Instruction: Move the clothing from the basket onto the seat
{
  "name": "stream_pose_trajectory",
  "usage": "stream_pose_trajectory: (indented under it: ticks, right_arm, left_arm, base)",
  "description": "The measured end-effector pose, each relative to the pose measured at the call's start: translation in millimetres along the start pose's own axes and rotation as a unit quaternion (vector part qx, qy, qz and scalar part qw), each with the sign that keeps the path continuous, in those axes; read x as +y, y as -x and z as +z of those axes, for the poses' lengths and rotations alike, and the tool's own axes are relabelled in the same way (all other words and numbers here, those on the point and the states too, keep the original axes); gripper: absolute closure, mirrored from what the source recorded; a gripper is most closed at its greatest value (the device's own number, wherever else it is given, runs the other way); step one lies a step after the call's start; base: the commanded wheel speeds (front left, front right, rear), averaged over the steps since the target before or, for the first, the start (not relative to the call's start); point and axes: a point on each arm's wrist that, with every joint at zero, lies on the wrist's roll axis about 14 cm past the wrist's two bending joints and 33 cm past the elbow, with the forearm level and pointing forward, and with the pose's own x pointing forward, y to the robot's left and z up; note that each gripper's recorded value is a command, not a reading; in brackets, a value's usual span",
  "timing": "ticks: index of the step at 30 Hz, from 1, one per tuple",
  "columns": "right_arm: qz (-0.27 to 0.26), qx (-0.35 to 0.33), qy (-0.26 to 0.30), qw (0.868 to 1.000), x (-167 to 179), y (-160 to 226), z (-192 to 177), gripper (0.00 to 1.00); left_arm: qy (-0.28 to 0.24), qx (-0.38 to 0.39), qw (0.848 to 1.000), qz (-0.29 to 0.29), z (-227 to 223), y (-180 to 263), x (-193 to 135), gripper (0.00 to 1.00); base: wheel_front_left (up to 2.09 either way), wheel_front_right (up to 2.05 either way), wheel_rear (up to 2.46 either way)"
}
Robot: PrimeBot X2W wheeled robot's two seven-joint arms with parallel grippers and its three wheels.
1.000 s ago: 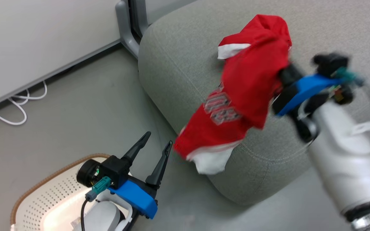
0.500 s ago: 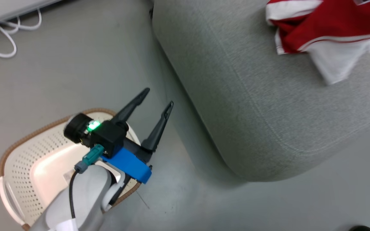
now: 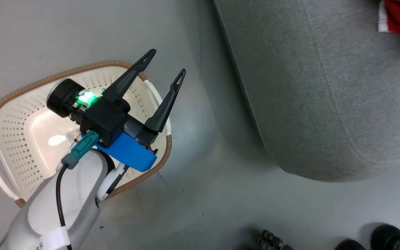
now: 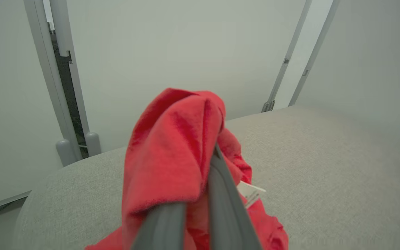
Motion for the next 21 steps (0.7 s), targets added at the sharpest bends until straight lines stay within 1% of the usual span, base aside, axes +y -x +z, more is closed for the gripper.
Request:
stream_pose_trajectory:
  ticks: [3,5,9,10,11,12,13,18,21]
  right_arm:
    - [0.007,0.044,0.005,0.999,14,2,-43,1.0]
    - [0.007,0.066,0.003,0.998,19,4,-64,1.0]
    - [0.006,0.081,-0.001,0.997,24,6,-84,1.0]
    - [0.008,0.083,-0.001,0.996,26,7,-86,0.96]
    - [0.01,0.087,-0.001,0.996,28,8,-89,0.85]
    - [0.012,0.09,-0.002,0.996,29,8,-90,0.11]
    - [0.013,0.092,-0.003,0.996,30,9,-91,0.0]
    - [0.014,0.099,-0.011,0.995,31,11,-93,0.0]
    - [0.018,0.102,-0.004,0.995,30,12,-92,0.0]
  left_arm:
    - [0.003,0.006,1.0,0.007,-9,2,9,0.0]
    - [0.002,0.008,1.0,0.012,-12,3,13,0.0]
    - [0.003,0.013,1.0,0.022,-16,8,20,0.0]
    - [0.002,0.013,1.0,0.023,-16,8,20,0.0]
    - [0.0,0.012,1.0,0.024,-15,9,21,0.0]
    - [-0.001,0.012,1.0,0.025,-14,9,21,0.0]
    - [-0.002,0.012,1.0,0.026,-13,10,21,0.0]
    - [-0.005,0.009,0.999,0.031,-8,11,21,0.0]
    - [-0.006,0.009,0.999,0.033,-7,12,21,0.0]
  base:
    - [0.0,0.0,0.0]
    - [0.0,0.0,0.0]
    - [0.0,0.0,0.0]
    - [0.0,0.0,0.0]
    - [0.0,0.0,0.0]
    - [0.0,0.0,0.0]
    - [0.0,0.0,0.0]
    - [0.0,0.0,0.0]
    - [0.0,0.0,0.0]
